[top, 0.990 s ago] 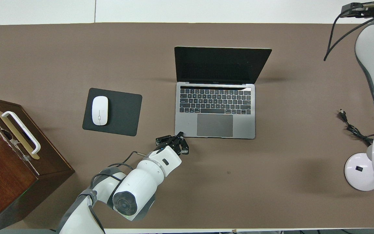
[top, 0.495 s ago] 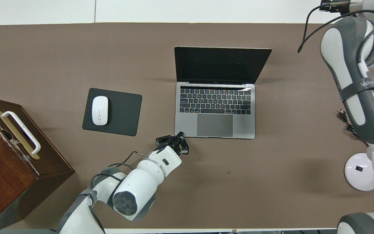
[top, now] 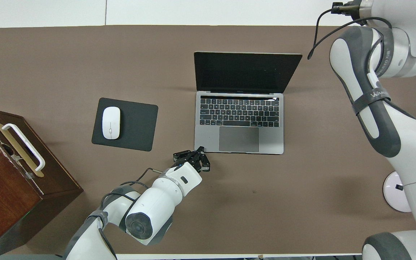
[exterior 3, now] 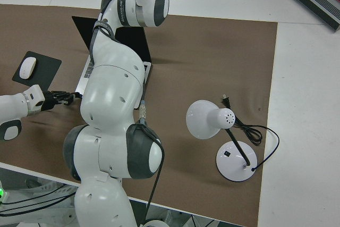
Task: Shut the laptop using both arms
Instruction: 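Reach the right gripper over the laptop toward the screen's top edge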
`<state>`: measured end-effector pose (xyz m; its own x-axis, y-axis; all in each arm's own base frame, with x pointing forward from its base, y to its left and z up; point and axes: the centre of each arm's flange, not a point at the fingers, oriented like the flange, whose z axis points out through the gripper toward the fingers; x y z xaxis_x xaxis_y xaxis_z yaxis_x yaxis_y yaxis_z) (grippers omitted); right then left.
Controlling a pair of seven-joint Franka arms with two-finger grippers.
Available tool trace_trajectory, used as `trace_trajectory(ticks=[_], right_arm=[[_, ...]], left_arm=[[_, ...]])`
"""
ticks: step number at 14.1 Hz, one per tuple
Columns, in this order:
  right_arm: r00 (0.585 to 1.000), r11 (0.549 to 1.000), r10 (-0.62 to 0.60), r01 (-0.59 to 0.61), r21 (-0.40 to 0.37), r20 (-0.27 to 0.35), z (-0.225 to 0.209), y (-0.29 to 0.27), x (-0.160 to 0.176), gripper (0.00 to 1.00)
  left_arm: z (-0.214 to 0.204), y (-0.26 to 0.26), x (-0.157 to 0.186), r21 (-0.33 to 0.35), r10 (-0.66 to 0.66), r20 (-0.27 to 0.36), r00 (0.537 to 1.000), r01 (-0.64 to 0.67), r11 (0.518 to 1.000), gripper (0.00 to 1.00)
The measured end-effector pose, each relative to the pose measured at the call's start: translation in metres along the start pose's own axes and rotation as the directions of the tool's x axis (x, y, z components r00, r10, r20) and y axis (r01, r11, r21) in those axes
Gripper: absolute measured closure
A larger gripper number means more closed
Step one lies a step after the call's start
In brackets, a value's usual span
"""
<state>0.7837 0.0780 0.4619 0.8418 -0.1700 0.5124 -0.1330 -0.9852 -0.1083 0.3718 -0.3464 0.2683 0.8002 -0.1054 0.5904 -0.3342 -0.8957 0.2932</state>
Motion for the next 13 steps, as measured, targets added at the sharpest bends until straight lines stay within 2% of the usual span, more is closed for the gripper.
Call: trace_trajectory(ticks=[4, 13], right_arm=[[1.000, 0.999, 0.012, -0.012, 0.042, 0.001, -0.007, -0.060, -0.014, 0.99], [1.000, 0.998, -0.006, 0.005, 0.067, 0.006, -0.012, -0.106, -0.031, 0.99]], left_arm=[[0.000, 0.000, 0.000, 0.000, 0.000, 0.000, 1.000, 0.000, 1.000, 0.99], [0.001, 0.000, 0.001, -0.001, 0.000, -0.001, 1.000, 0.000, 1.000, 0.99]])
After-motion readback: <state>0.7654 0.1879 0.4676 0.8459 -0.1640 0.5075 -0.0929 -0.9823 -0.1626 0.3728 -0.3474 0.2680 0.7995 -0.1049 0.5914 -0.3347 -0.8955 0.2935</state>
